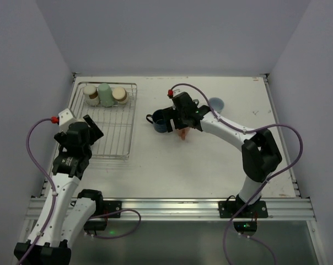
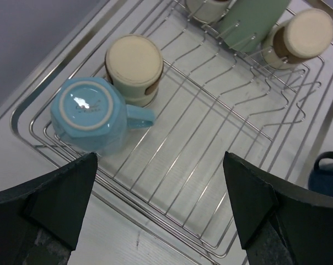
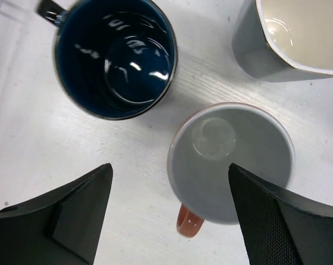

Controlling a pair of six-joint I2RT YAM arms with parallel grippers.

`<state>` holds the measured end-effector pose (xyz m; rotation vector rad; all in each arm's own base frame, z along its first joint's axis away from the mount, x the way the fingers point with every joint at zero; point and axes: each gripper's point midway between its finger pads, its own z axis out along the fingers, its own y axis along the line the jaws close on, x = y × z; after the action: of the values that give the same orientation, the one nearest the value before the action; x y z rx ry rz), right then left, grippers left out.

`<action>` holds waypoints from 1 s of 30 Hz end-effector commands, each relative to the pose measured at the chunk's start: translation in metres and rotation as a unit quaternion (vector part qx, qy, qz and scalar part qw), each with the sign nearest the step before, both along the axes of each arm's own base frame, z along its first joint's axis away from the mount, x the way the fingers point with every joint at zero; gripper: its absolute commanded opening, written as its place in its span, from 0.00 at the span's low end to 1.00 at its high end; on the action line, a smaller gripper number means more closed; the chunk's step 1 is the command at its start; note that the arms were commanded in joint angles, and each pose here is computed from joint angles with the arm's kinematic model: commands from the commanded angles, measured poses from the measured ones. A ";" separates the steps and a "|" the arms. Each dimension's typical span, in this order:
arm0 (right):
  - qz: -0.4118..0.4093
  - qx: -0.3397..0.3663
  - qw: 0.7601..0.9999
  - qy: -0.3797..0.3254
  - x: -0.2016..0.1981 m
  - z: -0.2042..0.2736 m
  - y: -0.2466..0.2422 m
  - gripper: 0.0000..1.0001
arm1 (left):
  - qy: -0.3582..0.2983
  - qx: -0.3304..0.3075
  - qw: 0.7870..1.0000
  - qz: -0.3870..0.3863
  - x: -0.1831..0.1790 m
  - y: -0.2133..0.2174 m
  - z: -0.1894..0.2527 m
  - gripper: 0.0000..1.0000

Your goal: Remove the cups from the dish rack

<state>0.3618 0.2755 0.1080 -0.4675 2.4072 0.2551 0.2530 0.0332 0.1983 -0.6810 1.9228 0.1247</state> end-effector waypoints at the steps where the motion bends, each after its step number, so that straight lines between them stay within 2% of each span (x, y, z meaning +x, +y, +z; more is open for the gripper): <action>1: 0.020 0.058 0.997 -0.039 -0.004 0.044 0.011 0.89 | -0.012 0.002 0.997 0.081 0.002 0.027 0.012 1.00; 7: 0.028 0.074 0.996 -0.051 -0.012 0.057 0.009 0.90 | -0.025 -0.003 0.991 0.130 0.014 0.055 0.017 1.00; 18: 0.039 0.098 0.993 -0.057 -0.020 0.070 0.011 0.90 | 0.043 -0.047 0.987 0.145 0.034 0.094 -0.035 1.00; 22: 0.044 0.110 0.991 -0.064 -0.022 0.077 0.013 0.90 | 0.045 -0.056 0.987 0.143 0.036 0.097 -0.048 1.00; 29: 0.042 0.119 0.989 -0.074 -0.023 0.086 0.011 0.90 | 0.071 -0.072 0.983 0.151 0.032 0.101 -0.070 0.89; 30: 0.042 0.123 0.989 -0.076 -0.024 0.089 0.011 0.90 | 0.072 -0.076 0.983 0.151 0.031 0.099 -0.073 0.82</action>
<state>0.3393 0.2820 0.1721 -0.4721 2.2462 0.4680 0.2786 0.1297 0.1244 -1.0993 2.0015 0.2457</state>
